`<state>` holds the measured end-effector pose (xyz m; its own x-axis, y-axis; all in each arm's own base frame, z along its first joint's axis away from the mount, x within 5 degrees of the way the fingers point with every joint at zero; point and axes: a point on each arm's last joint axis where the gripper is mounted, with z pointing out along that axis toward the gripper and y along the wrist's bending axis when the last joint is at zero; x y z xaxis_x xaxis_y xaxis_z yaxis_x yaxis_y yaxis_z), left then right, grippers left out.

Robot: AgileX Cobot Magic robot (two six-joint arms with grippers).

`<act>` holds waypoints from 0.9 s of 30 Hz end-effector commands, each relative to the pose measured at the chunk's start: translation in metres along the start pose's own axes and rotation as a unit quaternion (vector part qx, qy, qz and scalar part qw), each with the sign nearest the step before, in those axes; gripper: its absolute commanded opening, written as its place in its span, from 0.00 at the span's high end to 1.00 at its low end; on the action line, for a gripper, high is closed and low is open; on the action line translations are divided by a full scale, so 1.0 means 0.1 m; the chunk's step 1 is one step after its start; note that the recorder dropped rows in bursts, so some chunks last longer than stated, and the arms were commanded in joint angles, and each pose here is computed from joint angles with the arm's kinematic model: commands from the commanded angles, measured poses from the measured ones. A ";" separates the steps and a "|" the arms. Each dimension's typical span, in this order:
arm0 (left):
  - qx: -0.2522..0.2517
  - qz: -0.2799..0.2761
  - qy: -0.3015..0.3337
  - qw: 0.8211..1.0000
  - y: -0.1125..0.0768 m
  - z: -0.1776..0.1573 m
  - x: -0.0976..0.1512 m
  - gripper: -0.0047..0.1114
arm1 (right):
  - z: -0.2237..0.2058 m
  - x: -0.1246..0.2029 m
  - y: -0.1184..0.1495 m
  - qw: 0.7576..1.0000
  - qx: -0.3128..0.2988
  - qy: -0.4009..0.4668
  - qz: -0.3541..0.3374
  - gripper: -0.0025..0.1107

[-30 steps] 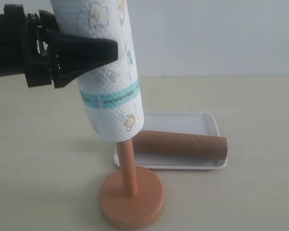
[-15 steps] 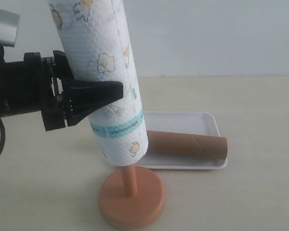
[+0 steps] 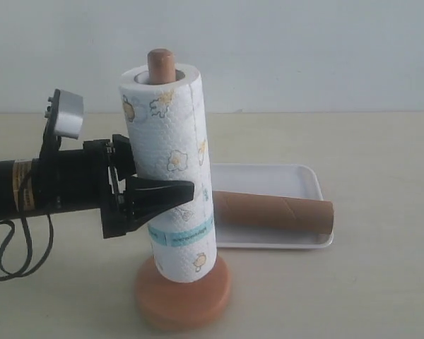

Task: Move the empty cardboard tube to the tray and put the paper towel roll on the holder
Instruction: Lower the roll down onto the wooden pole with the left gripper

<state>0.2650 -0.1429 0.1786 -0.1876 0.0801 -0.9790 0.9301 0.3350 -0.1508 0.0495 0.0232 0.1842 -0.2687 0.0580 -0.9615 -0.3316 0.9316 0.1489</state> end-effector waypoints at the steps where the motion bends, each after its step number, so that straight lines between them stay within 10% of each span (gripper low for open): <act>1: 0.001 0.005 -0.019 1.000 0.04 0.05 0.10 0.92 | 0.00 -0.01 0.00 1.000 0.001 -0.007 -0.001 0.98; 15: -0.009 0.007 0.004 1.000 0.14 0.11 0.39 0.92 | 0.00 -0.01 0.00 1.000 0.001 -0.007 -0.001 0.98; 27: 0.010 0.053 0.013 0.998 0.11 0.11 0.41 0.36 | 0.00 -0.01 0.00 1.000 0.001 -0.007 -0.001 0.98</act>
<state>0.2687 -0.1463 0.1421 -0.0983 0.0882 -0.9912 0.9558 0.2856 -0.0694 0.0495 0.0232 0.1842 -0.2687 0.0580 -0.9615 -0.3316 0.9316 0.1489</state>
